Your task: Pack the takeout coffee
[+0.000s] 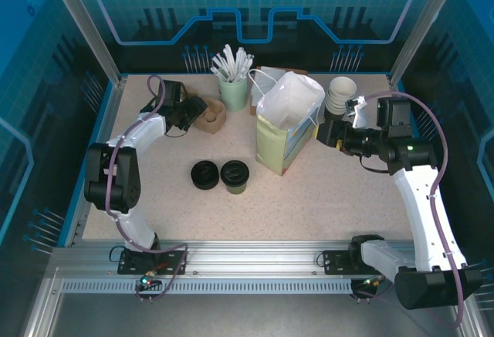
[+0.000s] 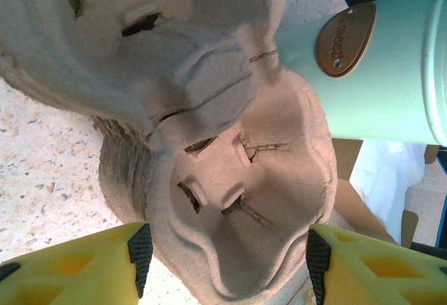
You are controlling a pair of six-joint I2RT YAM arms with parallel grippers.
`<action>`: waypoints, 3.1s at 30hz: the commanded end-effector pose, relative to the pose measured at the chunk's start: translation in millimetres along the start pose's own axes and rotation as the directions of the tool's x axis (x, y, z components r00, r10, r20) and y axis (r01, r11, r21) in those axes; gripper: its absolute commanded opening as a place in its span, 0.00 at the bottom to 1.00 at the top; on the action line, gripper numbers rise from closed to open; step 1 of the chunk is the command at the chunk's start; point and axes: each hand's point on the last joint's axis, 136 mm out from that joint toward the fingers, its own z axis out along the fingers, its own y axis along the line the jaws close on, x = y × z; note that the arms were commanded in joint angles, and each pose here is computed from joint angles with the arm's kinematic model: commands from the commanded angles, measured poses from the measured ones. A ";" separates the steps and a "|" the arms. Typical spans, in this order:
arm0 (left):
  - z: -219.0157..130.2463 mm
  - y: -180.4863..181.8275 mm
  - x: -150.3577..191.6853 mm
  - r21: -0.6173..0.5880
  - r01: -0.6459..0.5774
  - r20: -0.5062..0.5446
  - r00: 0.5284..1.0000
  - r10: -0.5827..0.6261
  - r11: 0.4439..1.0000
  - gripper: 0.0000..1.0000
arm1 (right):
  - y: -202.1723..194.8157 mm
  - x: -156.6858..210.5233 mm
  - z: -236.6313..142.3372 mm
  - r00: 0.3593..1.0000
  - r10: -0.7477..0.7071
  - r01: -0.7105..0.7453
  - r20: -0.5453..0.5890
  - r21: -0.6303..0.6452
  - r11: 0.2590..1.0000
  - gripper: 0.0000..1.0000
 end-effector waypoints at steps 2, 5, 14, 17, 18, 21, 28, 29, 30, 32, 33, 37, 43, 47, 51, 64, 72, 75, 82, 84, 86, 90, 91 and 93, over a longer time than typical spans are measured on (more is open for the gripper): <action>1.8 -9.2 -9.8 0.033 0.008 0.005 1.000 -0.008 0.999 0.62 | -1.7 -1.9 -2.1 1.000 -0.001 0.001 0.007 -0.009 1.000 0.60; 1.8 -12.1 -11.1 0.042 0.005 0.006 1.000 -0.005 0.999 0.62 | -2.6 -2.3 -2.0 1.000 -0.002 0.002 0.007 -0.009 1.000 0.60; 0.2 -2.2 -10.0 -0.001 0.016 0.013 1.000 -0.016 1.000 0.62 | -2.5 -2.6 -3.0 1.000 -0.002 0.002 0.007 -0.011 1.000 0.60; 1.3 3.2 -9.7 -0.024 0.021 0.019 1.000 -0.021 0.999 0.62 | -2.2 -3.6 -3.5 1.000 -0.003 0.003 0.010 -0.011 1.000 0.60; 1.9 5.0 -9.3 -0.029 0.023 0.018 1.000 -0.022 0.999 0.62 | -1.8 -3.5 -3.6 1.000 -0.003 0.004 0.009 -0.013 1.000 0.60; 4.0 8.4 -9.2 -0.040 0.028 0.022 0.999 -0.027 0.999 0.63 | -2.4 -3.0 -3.3 1.000 -0.003 0.003 0.008 -0.011 1.000 0.60; 9.0 7.7 -9.8 -0.036 0.029 0.018 0.999 -0.028 0.999 0.63 | -4.8 -1.6 -2.5 1.000 -0.001 0.001 0.003 -0.007 1.000 0.60; 9.5 8.3 -9.9 -0.040 0.029 0.017 0.999 -0.029 0.999 0.63 | -5.3 -1.1 -2.0 1.000 0.001 -0.001 0.002 -0.007 1.000 0.60; 10.2 8.0 -9.7 -0.036 0.030 0.015 0.999 -0.029 0.999 0.63 | -5.7 -1.0 -1.8 1.000 0.004 -0.004 0.001 -0.006 1.000 0.60; 10.7 5.3 -10.8 -0.024 0.029 0.018 0.999 -0.029 0.999 0.63 | -6.0 -0.7 -1.1 1.000 0.004 -0.004 -0.001 -0.008 1.000 0.60; 10.5 4.5 -11.1 -0.021 0.031 0.018 0.999 -0.030 0.999 0.63 | -6.4 -0.8 -1.0 1.000 0.005 -0.005 -0.001 -0.007 1.000 0.60; 8.1 -0.5 -13.2 -0.009 0.029 0.022 0.999 -0.028 1.000 0.59 | -6.2 -0.9 -1.6 1.000 0.003 -0.003 0.001 -0.007 1.000 0.60; 3.4 -2.1 -12.8 -0.014 0.020 0.024 1.000 -0.020 1.000 0.58 | -7.6 0.0 -0.1 1.000 0.008 -0.008 -0.002 -0.008 1.000 0.60; 0.7 -3.0 -12.0 -0.011 0.015 0.029 0.999 -0.015 1.000 0.58 | -8.3 0.9 0.4 1.000 0.009 -0.009 -0.004 -0.010 1.000 0.60; 1.2 -2.8 -10.8 -0.012 0.016 0.023 1.000 -0.016 1.000 0.57 | -9.1 1.6 0.8 1.000 0.012 -0.012 -0.006 -0.009 1.000 0.60; -7.7 -5.7 -13.6 -0.022 0.010 0.046 0.999 -0.009 1.000 0.58 | -11.4 3.3 0.9 1.000 0.012 -0.012 -0.009 -0.009 1.000 0.60; -2.7 -10.4 -12.3 -0.005 0.015 0.039 0.999 -0.014 1.000 0.57 | -14.6 5.1 0.9 1.000 0.018 -0.018 -0.010 -0.009 1.000 0.60; -1.2 -13.0 -11.7 0.005 0.017 0.034 0.999 -0.017 1.000 0.55 | -15.7 5.4 -0.4 1.000 0.022 -0.022 -0.007 -0.012 1.000 0.60; 0.3 -16.7 -10.2 0.007 0.011 0.030 0.999 -0.011 1.000 0.50 | -20.2 5.8 -0.7 0.999 0.035 -0.035 -0.005 -0.016 0.999 0.60; 0.8 -16.7 -9.7 0.006 0.010 0.030 0.999 -0.010 1.000 0.50 | -20.7 5.9 -0.5 0.999 0.036 -0.036 -0.005 -0.018 0.999 0.60; 1.9 -16.1 -9.1 0.004 0.011 0.026 1.000 -0.011 1.000 0.50 | -21.5 5.7 -0.7 0.999 0.038 -0.038 -0.004 -0.018 0.999 0.60; 1.9 -17.2 -8.6 0.005 0.008 0.028 1.000 -0.008 1.000 0.49 | -22.1 6.0 -0.8 0.999 0.039 -0.039 -0.005 -0.020 0.999 0.60; 2.5 -17.0 -8.4 0.005 0.012 0.027 1.000 -0.012 1.000 0.49 | -22.4 5.8 -0.9 0.999 0.038 -0.038 -0.004 -0.020 0.999 0.60; 4.0 -17.3 -8.5 0.007 0.017 0.024 1.000 -0.017 1.000 0.49 | -23.0 5.9 -0.9 0.999 0.040 -0.040 -0.004 -0.022 0.999 0.60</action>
